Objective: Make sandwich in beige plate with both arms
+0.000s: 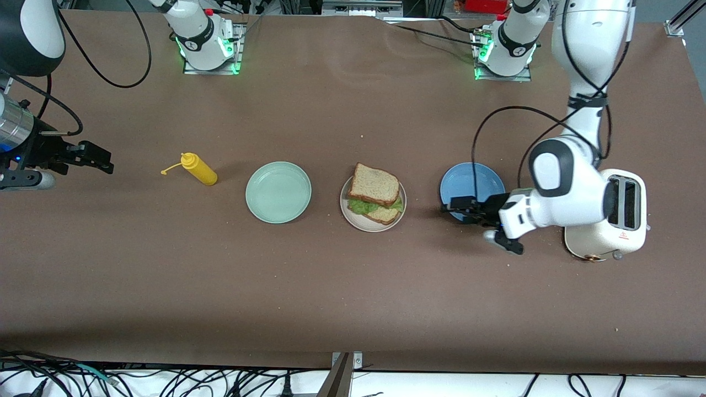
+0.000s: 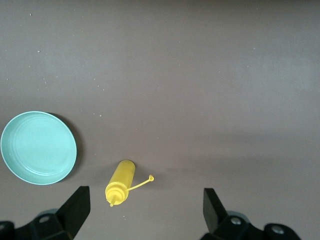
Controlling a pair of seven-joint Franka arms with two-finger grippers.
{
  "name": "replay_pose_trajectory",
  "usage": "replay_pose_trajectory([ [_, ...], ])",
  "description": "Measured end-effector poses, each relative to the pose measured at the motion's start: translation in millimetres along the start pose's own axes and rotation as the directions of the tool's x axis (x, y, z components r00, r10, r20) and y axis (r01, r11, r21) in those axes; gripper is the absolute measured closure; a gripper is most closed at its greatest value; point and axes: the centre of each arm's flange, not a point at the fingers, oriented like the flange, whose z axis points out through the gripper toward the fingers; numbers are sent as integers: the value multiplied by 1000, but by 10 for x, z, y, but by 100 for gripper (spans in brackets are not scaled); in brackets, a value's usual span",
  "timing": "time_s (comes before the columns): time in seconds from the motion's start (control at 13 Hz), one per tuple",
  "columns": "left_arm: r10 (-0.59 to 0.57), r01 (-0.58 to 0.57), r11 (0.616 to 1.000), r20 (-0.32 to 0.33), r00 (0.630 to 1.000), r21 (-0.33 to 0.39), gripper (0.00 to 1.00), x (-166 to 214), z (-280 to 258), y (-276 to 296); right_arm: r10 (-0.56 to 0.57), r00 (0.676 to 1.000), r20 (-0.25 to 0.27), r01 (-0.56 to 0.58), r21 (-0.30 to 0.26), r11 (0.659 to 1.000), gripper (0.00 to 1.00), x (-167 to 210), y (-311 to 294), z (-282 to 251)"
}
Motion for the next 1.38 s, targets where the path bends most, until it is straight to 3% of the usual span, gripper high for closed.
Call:
replay_pose_trajectory([
  [0.23, 20, -22, 981, 13, 1000, 190, 0, -27, -574, -338, 50, 998, 24, -50, 0, 999, 0, -26, -6, 20],
  [0.38, 18, -21, 962, 15, 1000, 271, 0, -32, -968, -430, 63, 998, 25, -63, 0, 998, 0, -27, -11, 21],
  [0.77, -14, 7, 945, 17, 1000, 327, 0, -168, -1542, -602, 65, 998, 25, -65, 0, 998, 0, -27, -10, 21],
  [1.08, -17, -40, 884, 117, 993, 466, 0, -229, -2133, -538, 67, 997, 26, -67, 0, 998, 0, -28, -7, 22],
  [1.38, -41, -47, 840, 149, 988, 540, 0, -238, -2461, -384, 68, 997, 29, -68, 0, 998, 0, -31, -5, 25],
])
